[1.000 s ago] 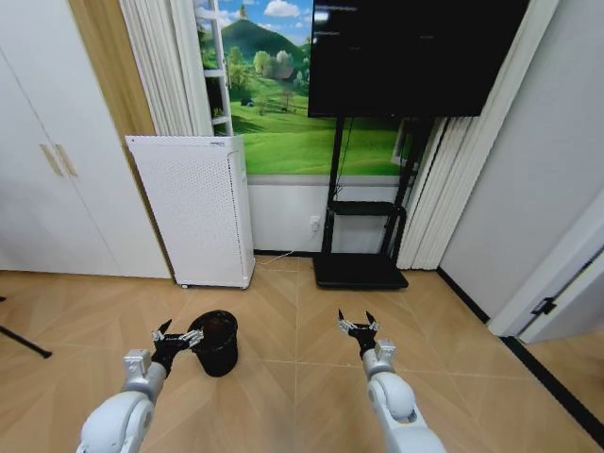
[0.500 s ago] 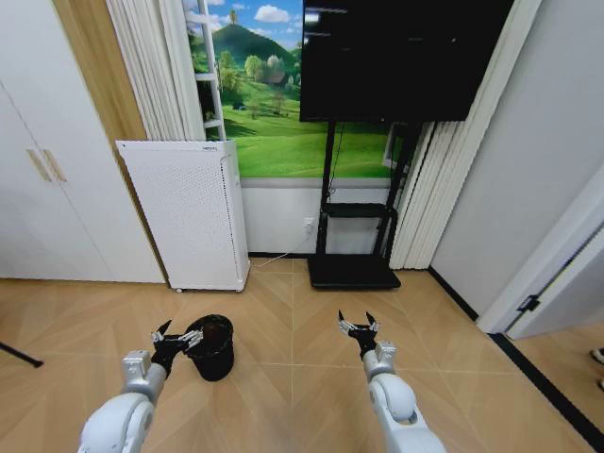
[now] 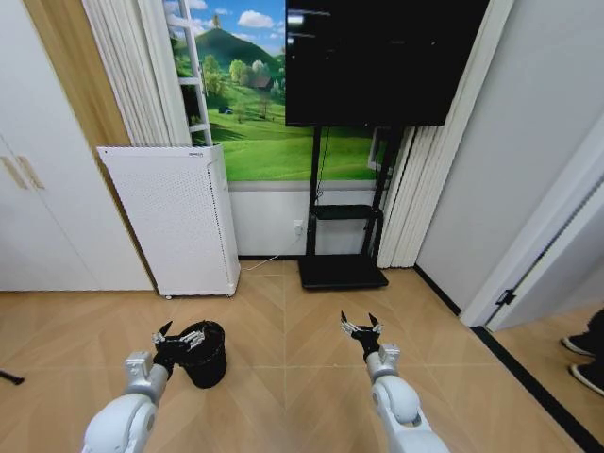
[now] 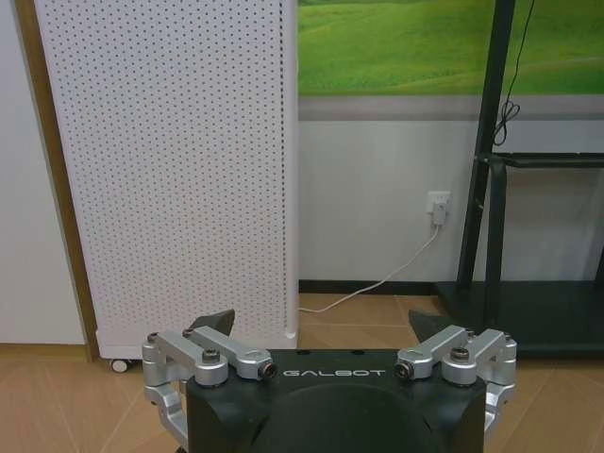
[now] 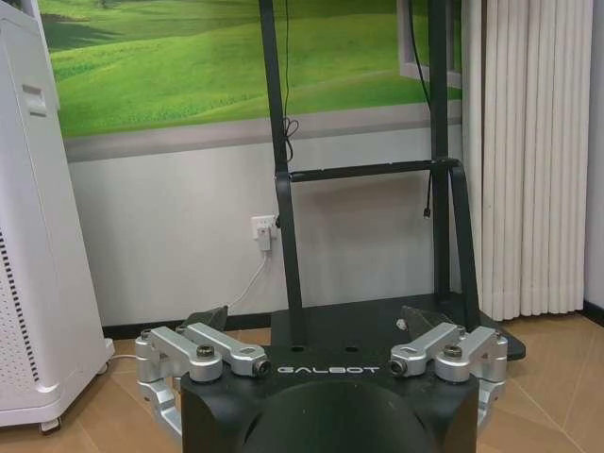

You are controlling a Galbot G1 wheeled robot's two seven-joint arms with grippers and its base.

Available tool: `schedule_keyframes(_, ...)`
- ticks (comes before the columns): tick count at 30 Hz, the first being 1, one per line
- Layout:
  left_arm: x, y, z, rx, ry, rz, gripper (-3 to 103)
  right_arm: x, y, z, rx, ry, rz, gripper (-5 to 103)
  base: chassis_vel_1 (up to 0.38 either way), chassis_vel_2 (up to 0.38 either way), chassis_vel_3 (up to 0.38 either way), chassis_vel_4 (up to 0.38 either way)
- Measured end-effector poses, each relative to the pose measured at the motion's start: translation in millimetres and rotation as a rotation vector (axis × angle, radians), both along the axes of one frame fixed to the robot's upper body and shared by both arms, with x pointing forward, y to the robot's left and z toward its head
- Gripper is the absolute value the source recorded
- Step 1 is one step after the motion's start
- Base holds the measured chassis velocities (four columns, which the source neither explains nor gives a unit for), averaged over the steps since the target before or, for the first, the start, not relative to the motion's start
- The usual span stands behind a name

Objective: Pick up the trash bin and place the garbage on the floor into it.

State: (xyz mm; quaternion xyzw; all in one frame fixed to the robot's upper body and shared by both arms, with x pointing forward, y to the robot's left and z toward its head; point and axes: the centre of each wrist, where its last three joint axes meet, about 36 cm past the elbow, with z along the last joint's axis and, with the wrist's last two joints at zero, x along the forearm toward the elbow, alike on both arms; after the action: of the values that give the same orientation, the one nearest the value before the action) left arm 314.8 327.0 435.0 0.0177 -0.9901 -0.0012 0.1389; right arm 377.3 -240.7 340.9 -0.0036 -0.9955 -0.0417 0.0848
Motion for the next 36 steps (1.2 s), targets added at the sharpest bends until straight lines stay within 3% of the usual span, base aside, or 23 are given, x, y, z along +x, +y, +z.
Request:
schedule_keyframes(29, 0.8, 1.3, 1.4, 0.011, -0.013, -0.002, 100, -4.0, -2.6, 4.3, -0.004, -0.010, -0.010, 100, 0.000, 0.000, 0.000, 0.000)
schedule_keyframes(36, 0.0, 0.2, 1.9, -0.008, -0.035, 0.023, 100, -5.3, -0.1, 3.8, -0.010, -0.005, -0.012, 100, 0.000, 0.000, 0.000, 0.000)
